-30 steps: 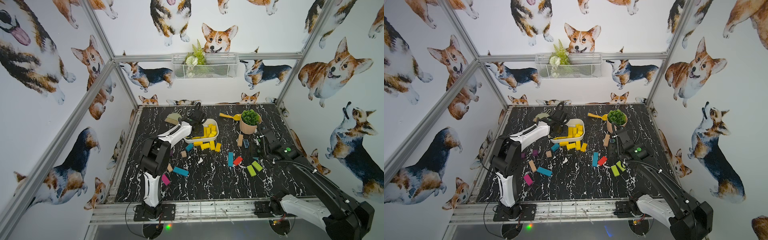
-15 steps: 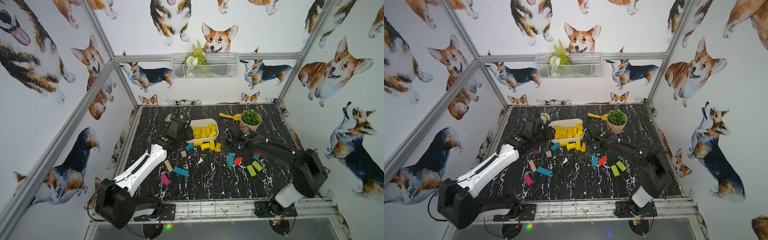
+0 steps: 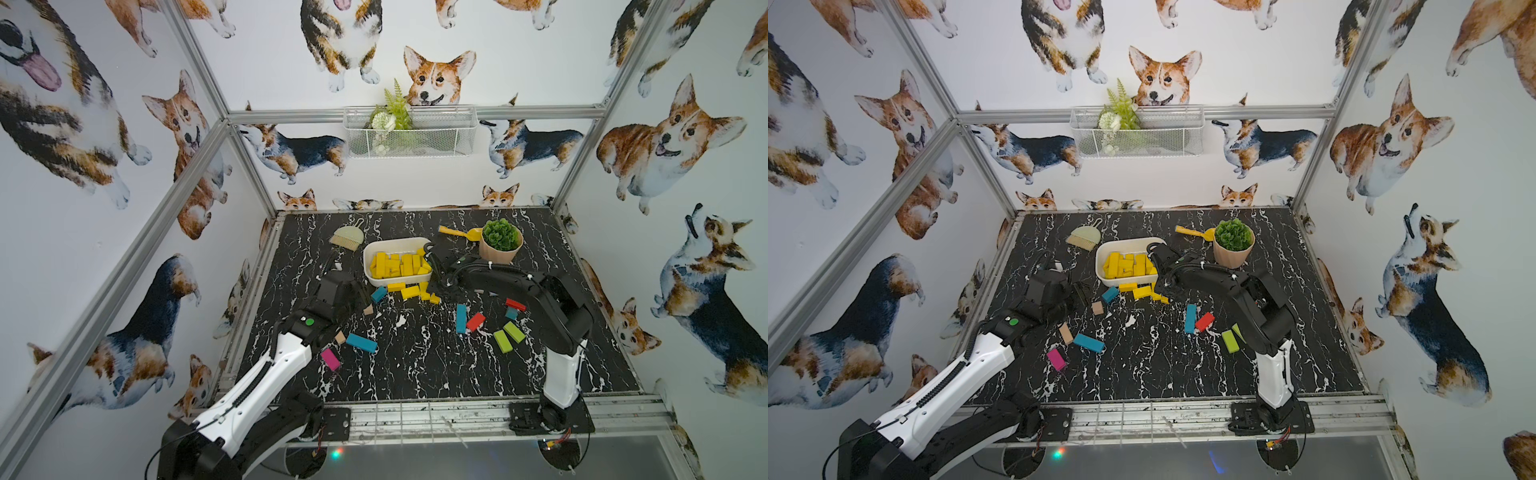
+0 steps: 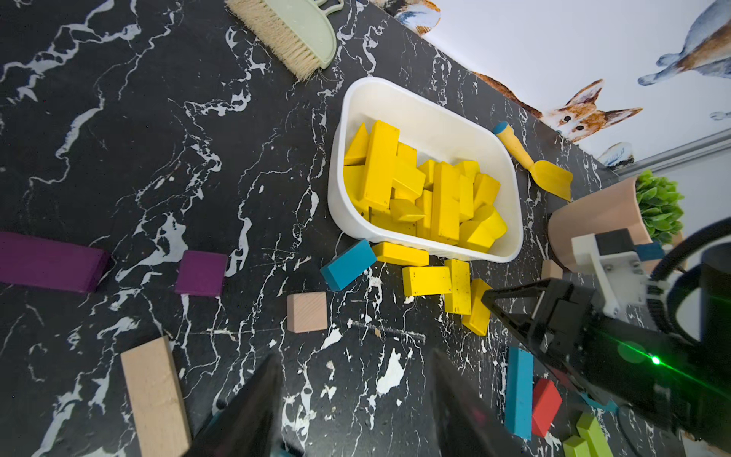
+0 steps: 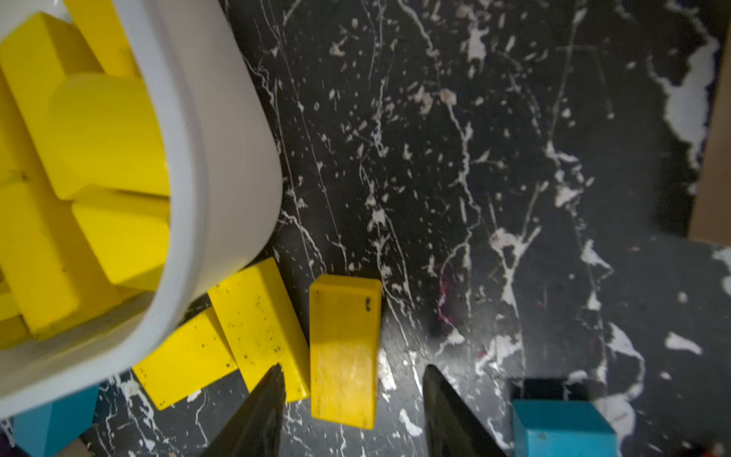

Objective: Pick out the yellow building blocks
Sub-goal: Pick up the building block from the center of the board, then place the building block in the storage box.

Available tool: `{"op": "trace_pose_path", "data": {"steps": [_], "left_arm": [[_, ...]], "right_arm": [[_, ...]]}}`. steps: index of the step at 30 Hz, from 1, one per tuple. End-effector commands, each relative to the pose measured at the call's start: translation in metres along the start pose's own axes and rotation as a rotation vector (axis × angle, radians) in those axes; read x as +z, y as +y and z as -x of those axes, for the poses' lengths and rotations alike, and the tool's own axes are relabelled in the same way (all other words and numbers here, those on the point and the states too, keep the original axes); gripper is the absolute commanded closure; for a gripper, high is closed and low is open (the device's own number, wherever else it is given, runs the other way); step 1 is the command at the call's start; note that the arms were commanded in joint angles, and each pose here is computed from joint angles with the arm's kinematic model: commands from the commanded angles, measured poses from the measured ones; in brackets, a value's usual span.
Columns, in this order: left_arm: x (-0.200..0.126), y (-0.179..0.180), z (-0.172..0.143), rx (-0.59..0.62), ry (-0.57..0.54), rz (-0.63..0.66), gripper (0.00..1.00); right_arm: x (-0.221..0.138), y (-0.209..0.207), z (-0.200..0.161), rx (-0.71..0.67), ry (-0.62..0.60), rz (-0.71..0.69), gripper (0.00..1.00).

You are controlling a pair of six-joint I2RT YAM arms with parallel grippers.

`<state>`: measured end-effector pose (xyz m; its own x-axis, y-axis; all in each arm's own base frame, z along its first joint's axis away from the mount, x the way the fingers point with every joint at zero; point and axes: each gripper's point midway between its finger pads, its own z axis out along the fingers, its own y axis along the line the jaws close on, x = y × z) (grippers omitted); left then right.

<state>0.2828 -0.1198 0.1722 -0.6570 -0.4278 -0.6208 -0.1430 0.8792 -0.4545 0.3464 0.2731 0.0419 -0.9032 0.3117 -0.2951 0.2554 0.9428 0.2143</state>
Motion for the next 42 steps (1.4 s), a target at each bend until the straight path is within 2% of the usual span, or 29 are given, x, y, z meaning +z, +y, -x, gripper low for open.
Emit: {"op": "trace_pose_path", "data": {"steps": [1,10,15,20,23,27,31,42], "left_arm": [[-0.004,0.007,0.006,-0.030,-0.035,0.031,0.38],[-0.015,0.015,0.014,-0.034,-0.078,0.065,0.39],[-0.016,0.016,0.014,-0.036,-0.077,0.069,0.39],[-0.015,0.016,0.014,-0.036,-0.077,0.073,0.39],[-0.014,0.018,0.013,-0.035,-0.070,0.082,0.39],[-0.010,0.019,0.010,-0.038,-0.066,0.089,0.39],[0.003,0.024,0.003,-0.061,-0.045,0.099,0.39],[0.020,0.026,-0.004,-0.046,0.000,0.133,0.39]], "right_arm": [[0.008,-0.012,0.003,0.046,-0.020,-0.085,0.48],[0.019,-0.013,0.003,0.002,-0.002,-0.139,0.55],[0.026,-0.020,-0.003,-0.012,0.015,-0.173,0.65],[0.027,-0.020,-0.005,-0.013,0.019,-0.164,0.70],[0.013,-0.022,-0.001,-0.018,-0.001,-0.161,0.77],[-0.040,-0.023,0.020,-0.029,-0.113,-0.104,0.81],[-0.074,-0.010,0.032,-0.135,-0.184,-0.006,0.84],[-0.071,0.064,0.071,-0.405,-0.195,0.031,0.81]]}}
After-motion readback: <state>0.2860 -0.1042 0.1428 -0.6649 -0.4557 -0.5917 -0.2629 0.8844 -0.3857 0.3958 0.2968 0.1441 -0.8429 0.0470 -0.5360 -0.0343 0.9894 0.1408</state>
